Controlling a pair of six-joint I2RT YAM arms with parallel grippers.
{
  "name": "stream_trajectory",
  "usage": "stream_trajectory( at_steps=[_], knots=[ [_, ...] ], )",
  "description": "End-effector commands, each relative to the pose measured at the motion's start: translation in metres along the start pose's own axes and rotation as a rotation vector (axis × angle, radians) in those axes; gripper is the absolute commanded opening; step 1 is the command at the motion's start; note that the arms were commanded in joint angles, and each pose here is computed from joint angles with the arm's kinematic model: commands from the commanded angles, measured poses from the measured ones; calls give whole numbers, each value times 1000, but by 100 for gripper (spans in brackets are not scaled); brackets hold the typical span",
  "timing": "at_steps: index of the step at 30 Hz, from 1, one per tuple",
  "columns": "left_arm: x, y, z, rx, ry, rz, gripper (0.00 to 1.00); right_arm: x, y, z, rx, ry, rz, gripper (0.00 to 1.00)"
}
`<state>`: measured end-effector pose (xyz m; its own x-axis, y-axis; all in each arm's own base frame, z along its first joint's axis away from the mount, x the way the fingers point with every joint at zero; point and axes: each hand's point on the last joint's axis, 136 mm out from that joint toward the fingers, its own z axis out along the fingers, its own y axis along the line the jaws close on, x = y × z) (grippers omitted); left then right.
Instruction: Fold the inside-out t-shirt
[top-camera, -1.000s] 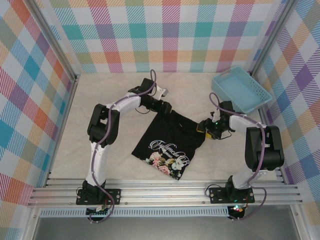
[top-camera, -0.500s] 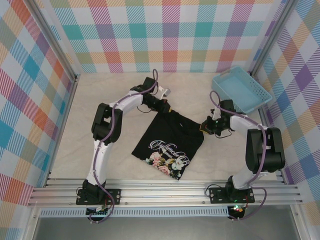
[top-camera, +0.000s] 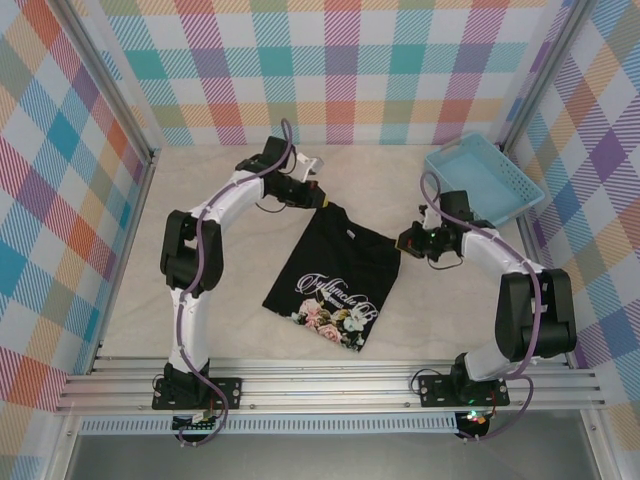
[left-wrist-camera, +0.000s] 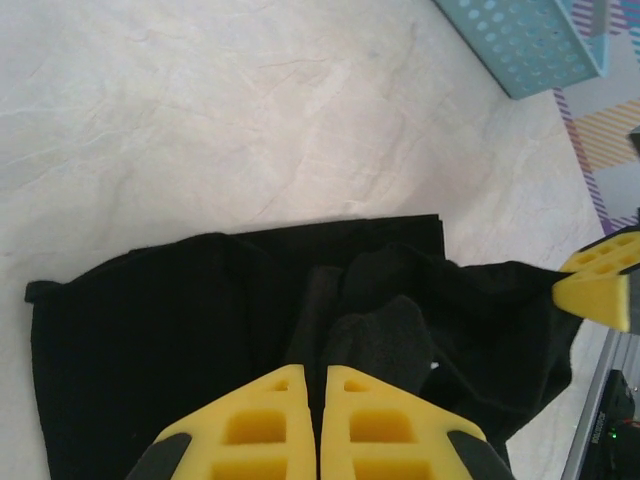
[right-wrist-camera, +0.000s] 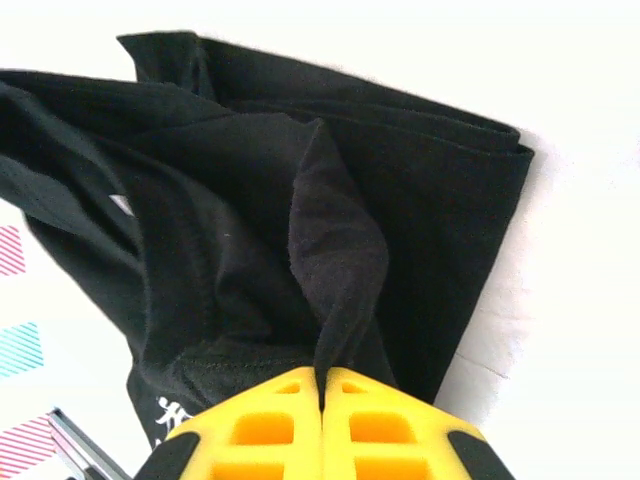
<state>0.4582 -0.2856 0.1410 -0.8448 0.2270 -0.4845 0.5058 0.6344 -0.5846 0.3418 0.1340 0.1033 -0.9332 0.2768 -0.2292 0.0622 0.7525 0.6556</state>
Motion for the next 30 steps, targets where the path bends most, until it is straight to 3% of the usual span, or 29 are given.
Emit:
stream_trajectory(
  at_steps=[1, 5, 10, 14, 16, 22, 26, 30],
  knots=[
    [-11, 9, -5, -35, -9, -4, 0, -24, 1, 9, 12, -45, 17, 8],
    [-14, 38, 16, -104, 7, -41, 0, -49, -15, 37, 44, -67, 51, 12],
    [-33, 73, 24, -231, -54, -75, 2, -86, -25, 71, 62, -86, 61, 13],
    [-46, 95, 29, -305, -93, -109, 13, -106, -31, 85, 87, -85, 28, 26],
    [-49, 108, 24, -380, -114, -130, 27, -111, -33, 87, 108, -79, 7, 34],
    [-51, 124, -21, -573, -188, -180, 48, -108, -32, 56, 200, -115, -74, 46],
    [-30, 100, -40, -525, -204, -209, 56, -82, -21, 35, 191, -112, -108, 52],
    [4, 57, -38, -310, -236, -246, 60, -38, 3, 42, 149, -42, -165, 52]
  ],
)
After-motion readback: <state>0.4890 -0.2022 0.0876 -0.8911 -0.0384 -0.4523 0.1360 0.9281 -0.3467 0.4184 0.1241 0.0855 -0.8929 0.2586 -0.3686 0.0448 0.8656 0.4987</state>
